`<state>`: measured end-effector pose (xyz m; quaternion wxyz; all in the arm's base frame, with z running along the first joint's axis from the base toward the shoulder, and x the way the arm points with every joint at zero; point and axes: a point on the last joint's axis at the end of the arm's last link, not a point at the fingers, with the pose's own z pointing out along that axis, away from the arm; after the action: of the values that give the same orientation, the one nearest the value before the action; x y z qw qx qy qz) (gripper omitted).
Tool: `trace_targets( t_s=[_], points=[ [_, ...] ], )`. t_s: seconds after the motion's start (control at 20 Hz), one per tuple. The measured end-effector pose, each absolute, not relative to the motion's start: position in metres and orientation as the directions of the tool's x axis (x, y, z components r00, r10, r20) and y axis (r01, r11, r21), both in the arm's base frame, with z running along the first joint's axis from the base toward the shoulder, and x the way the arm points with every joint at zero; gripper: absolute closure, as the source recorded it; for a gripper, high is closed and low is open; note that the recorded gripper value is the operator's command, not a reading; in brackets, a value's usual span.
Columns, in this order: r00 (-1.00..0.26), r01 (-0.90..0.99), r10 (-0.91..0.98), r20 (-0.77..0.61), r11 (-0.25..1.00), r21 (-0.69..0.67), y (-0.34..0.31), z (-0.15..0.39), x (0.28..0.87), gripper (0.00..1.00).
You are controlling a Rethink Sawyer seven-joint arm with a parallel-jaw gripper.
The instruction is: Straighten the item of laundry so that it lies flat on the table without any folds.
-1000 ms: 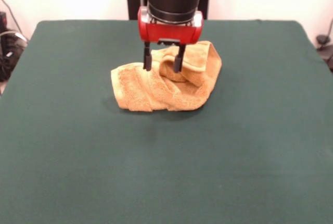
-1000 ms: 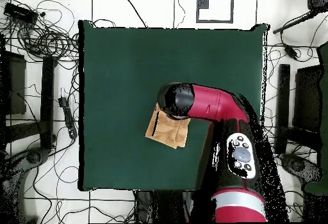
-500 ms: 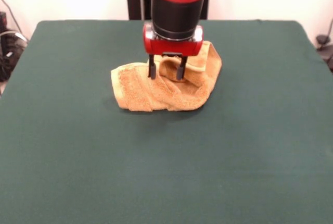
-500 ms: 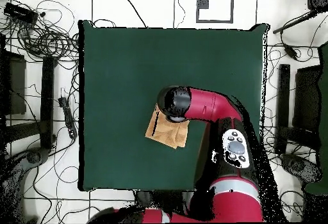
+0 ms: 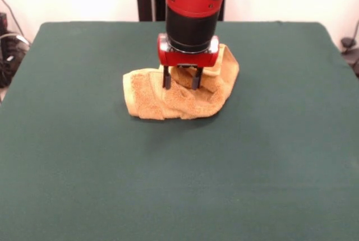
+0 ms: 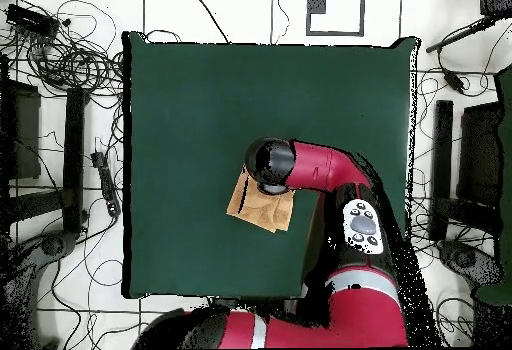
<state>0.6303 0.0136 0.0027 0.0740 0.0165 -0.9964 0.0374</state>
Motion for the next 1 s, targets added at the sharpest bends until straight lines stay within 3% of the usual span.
trace_targets(
  t_s=[0.5,1.0],
  points=[
    [-0.986,-0.060,-0.047,0.160,0.995,-0.077,0.025,0.015,0.640,0.00],
    [-0.973,-0.130,-0.106,0.203,0.986,-0.105,0.069,0.078,0.675,0.00]
  ],
)
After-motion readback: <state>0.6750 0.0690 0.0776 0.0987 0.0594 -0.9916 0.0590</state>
